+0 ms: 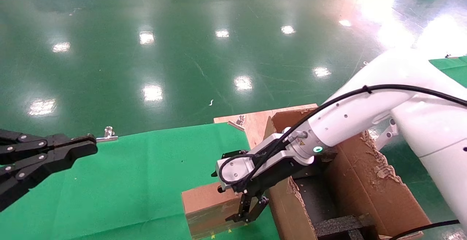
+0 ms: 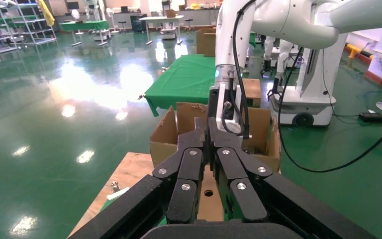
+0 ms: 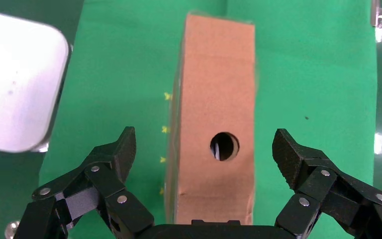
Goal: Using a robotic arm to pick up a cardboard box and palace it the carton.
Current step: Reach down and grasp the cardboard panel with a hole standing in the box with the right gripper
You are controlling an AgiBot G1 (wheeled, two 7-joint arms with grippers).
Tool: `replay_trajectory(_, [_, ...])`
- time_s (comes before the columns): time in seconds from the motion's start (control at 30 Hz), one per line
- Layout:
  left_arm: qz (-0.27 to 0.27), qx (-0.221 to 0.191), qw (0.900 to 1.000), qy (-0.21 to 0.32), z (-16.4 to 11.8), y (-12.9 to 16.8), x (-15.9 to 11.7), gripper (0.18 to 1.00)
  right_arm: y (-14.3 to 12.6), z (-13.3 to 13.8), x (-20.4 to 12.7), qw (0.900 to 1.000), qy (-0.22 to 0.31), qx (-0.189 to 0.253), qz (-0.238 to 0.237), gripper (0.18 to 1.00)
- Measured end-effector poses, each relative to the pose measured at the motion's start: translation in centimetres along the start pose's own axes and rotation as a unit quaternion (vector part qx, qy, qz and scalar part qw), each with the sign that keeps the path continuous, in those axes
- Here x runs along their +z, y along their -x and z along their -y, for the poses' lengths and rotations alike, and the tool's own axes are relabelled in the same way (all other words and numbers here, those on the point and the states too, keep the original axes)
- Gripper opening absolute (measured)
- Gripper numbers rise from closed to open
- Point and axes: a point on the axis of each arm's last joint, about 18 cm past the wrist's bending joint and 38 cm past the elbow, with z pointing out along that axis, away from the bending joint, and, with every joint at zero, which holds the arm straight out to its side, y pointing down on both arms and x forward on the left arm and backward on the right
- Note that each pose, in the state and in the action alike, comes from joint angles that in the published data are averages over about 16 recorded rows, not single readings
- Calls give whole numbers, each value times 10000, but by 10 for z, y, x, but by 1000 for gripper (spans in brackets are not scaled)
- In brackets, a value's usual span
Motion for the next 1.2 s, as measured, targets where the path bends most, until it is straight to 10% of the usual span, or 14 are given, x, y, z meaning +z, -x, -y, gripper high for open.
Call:
replay_trajectory(0.7, [2,-1,10000,0,0,0,0,209,-7,-2,8,9978,475,-386,249,997])
replay_trajectory(1.2, [3,-1,10000,0,0,0,0,390,-6,-2,8,9982,439,-344,232,898])
